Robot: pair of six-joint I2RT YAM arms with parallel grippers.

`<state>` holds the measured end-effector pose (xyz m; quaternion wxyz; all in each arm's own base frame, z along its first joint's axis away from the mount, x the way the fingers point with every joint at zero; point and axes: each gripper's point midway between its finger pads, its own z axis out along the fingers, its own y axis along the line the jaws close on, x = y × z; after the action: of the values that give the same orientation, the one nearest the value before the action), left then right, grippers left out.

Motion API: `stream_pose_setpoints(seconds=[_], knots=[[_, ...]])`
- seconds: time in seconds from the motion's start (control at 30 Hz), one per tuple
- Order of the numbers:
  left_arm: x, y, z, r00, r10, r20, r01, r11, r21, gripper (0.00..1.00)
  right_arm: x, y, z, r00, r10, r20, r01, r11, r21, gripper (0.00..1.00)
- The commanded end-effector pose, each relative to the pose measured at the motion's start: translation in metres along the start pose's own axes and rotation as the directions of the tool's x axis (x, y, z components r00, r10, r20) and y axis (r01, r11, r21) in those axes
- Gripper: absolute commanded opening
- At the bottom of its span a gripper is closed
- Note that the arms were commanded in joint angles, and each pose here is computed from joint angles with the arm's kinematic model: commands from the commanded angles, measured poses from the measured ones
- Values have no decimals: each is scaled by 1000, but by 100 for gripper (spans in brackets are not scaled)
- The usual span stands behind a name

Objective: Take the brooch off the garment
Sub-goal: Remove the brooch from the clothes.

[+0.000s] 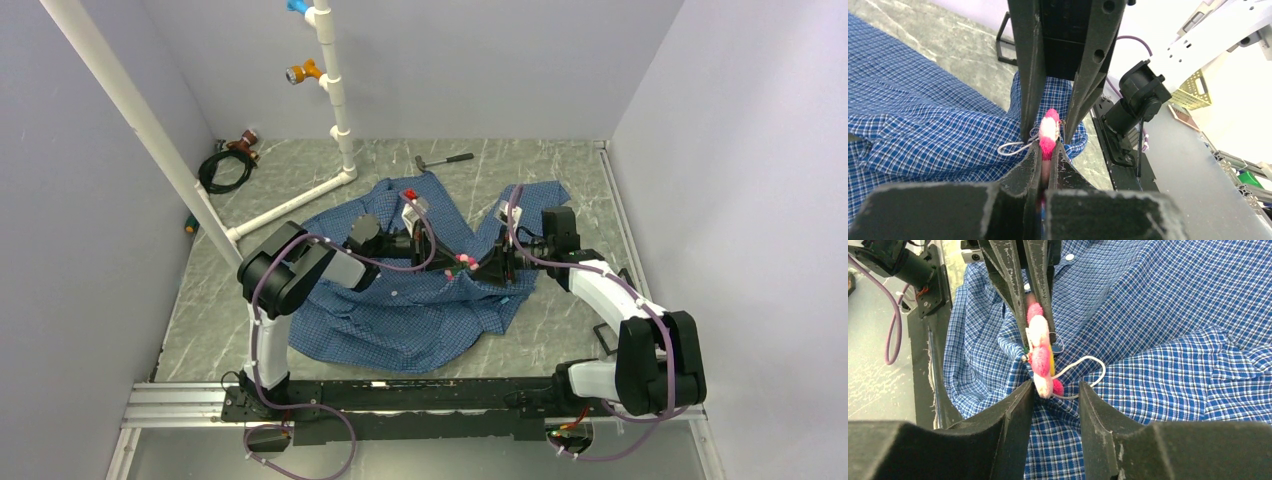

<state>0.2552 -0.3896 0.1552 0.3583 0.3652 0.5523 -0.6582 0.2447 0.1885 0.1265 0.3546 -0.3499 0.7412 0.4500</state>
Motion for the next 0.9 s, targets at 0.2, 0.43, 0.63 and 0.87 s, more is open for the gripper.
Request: stream_pose_setpoints(seconds=[0.2, 0.43, 0.63, 0.87], knots=[[-17, -26, 5, 999, 25, 45, -31, 992, 126, 0, -21, 3, 3, 994, -73, 77, 76, 996, -38, 46], [-16, -26, 9, 999, 16, 46, -22, 992, 125, 0, -26, 11, 3, 992, -84, 98, 92, 993, -79, 41], [-14, -20, 10, 999, 11, 38, -15, 995, 95, 0, -25, 20, 2, 991, -92, 102, 104, 987, -118, 5], [-24, -4, -1, 992, 120, 43, -119, 992, -35, 32, -28, 15, 0, 995, -40, 95, 46, 997, -68, 0]])
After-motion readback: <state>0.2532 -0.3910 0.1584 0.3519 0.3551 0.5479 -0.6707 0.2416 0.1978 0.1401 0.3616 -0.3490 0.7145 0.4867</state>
